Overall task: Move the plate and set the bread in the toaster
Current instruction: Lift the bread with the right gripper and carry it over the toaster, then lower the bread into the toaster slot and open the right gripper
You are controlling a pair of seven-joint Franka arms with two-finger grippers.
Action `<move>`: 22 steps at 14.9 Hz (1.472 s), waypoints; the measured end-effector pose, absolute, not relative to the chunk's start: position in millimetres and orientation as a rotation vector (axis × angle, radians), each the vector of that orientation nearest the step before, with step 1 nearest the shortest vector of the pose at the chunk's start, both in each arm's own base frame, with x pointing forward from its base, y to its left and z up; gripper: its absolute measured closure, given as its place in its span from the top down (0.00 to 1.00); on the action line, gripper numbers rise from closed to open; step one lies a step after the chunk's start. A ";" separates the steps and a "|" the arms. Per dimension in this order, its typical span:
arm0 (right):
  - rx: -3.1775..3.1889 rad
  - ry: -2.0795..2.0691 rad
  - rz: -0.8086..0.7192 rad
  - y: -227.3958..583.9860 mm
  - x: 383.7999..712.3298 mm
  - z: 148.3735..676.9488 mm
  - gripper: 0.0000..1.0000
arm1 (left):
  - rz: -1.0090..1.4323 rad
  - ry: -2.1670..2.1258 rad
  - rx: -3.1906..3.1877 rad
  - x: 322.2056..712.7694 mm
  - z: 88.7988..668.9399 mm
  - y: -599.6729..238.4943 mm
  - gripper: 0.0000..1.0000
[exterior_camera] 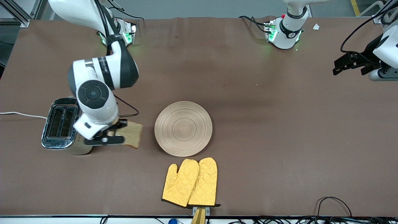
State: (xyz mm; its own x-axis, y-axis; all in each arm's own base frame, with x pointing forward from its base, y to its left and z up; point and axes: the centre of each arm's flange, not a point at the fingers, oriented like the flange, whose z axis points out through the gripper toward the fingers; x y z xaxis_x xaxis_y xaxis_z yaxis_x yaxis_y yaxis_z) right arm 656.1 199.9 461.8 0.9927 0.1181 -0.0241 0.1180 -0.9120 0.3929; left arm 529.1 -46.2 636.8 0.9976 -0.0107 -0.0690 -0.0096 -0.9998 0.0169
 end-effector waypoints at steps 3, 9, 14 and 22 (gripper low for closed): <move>2.563 0.182 -0.034 145.5 661.9 481.1 0.05 | -0.099 -0.018 3.123 529.1 639.4 -47.3 1.00; 2.453 0.098 -0.192 48.6 654.4 491.5 0.05 | -0.111 -0.018 3.122 531.7 635.2 -47.2 1.00; 2.374 0.127 -0.325 23.9 637.5 444.7 0.05 | -0.118 -0.020 3.121 533.3 632.4 -48.0 1.00; 2.377 0.188 -0.266 8.1 625.4 431.3 0.05 | -0.117 -0.038 3.121 533.9 632.5 -54.1 1.00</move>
